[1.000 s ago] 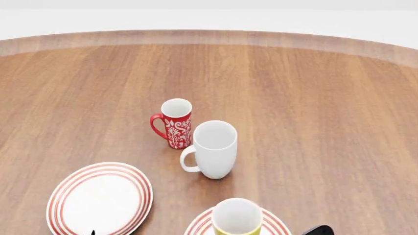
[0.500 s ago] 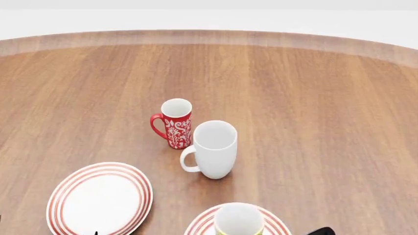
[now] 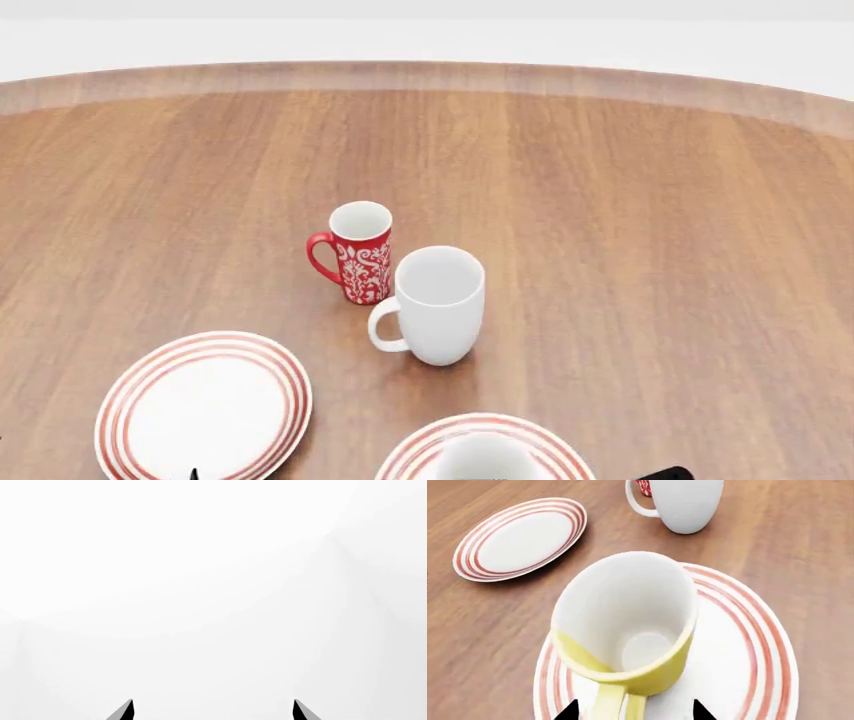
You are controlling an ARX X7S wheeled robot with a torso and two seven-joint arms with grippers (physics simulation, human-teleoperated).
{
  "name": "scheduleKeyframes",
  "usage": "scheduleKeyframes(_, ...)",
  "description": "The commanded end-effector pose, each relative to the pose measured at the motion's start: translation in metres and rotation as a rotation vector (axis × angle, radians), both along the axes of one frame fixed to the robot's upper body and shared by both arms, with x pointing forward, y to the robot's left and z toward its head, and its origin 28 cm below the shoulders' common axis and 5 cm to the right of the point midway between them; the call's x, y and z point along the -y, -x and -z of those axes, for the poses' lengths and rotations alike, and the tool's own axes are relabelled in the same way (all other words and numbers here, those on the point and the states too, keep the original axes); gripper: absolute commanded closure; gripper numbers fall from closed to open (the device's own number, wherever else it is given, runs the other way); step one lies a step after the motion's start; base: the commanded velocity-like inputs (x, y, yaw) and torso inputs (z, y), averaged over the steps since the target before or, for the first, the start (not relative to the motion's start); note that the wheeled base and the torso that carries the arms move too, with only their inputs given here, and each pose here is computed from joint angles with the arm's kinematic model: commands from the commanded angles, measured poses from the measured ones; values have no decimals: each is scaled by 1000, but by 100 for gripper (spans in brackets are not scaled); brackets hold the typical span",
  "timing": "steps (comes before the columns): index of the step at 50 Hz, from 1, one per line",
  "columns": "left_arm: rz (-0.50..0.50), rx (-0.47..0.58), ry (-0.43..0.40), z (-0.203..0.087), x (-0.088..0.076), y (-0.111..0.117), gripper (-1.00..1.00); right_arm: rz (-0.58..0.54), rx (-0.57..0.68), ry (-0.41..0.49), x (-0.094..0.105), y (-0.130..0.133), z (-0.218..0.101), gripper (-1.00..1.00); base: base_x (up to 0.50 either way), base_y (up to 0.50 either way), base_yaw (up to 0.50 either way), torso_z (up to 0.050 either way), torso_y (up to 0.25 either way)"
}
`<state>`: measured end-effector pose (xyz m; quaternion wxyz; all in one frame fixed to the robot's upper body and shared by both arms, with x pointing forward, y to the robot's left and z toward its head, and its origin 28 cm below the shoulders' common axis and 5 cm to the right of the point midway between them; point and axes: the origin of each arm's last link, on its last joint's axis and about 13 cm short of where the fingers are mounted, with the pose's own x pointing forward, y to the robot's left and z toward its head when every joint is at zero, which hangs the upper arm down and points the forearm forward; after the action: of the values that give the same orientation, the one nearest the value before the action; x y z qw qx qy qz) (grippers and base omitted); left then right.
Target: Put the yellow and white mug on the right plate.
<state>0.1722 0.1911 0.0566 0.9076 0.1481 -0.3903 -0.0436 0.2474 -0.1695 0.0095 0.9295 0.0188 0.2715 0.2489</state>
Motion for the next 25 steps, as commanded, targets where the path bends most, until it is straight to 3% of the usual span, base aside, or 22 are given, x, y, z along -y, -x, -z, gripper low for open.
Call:
scheduleKeyframes(1,-17,11,-9,-3,0,-2,-100,-4,3,-15,-1,11,-4,-100,0,0,0,0,0)
scheduleKeyframes(25,-7,7,-8,-2,1,0,-100,-44,-5,-110,-11,52,-16,-100,0,0,0,0,0)
